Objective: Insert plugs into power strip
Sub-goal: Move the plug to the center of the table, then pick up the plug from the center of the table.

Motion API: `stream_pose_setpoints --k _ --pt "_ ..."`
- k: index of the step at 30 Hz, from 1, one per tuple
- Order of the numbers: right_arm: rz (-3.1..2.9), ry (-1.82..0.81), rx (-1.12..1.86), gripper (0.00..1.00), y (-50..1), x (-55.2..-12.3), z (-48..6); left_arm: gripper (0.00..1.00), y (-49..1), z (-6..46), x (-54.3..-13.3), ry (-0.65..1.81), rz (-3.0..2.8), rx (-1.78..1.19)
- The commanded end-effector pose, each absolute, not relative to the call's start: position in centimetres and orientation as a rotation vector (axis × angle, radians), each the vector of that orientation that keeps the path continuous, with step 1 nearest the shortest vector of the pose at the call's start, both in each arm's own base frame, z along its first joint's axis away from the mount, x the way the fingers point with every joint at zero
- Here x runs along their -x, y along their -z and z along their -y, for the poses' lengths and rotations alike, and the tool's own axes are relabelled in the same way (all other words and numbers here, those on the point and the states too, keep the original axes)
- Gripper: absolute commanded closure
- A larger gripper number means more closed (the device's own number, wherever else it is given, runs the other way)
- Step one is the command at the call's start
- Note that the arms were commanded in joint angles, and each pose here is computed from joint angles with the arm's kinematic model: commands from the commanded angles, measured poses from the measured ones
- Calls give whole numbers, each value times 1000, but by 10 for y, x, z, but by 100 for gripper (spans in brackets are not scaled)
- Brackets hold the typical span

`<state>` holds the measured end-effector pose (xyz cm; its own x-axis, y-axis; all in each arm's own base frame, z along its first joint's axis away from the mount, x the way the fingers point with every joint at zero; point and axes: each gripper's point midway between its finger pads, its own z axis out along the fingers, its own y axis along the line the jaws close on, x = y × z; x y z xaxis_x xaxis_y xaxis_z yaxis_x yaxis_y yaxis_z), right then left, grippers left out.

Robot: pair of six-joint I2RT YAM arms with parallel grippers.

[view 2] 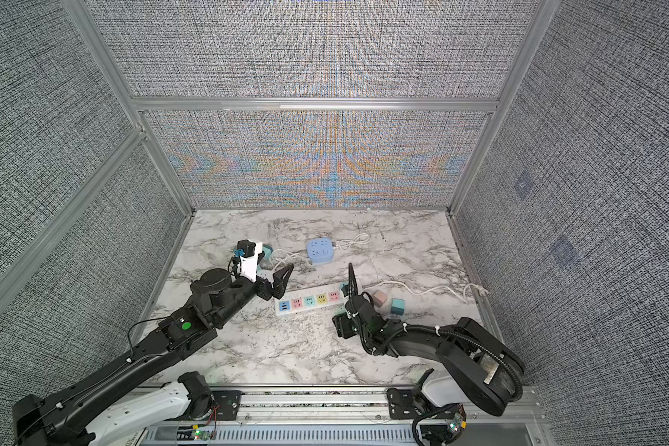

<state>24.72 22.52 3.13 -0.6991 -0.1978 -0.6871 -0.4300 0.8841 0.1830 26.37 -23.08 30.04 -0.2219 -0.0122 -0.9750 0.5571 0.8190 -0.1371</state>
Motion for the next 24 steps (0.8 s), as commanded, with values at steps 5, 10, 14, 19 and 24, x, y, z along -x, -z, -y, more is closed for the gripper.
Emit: stream_pose_setpoints --k 5,10,14,19,24 --pt "-2342 -344 424 31 -31 -252 -217 1 -302 231 -266 547 -1728 -420" --pt "-2347 -327 403 30 -23 -256 -214 1 -300 231 -267 542 -1733 -419" --pt "-2366 -336 391 31 -16 -256 -215 1 -297 234 -268 550 -1745 -422" --pt "-2382 -366 425 44 -13 -252 -223 1 -298 233 -267 551 -1750 -420" --pt "-2390 -355 440 55 -10 -249 -223 1 -298 230 -266 547 -1742 -413"
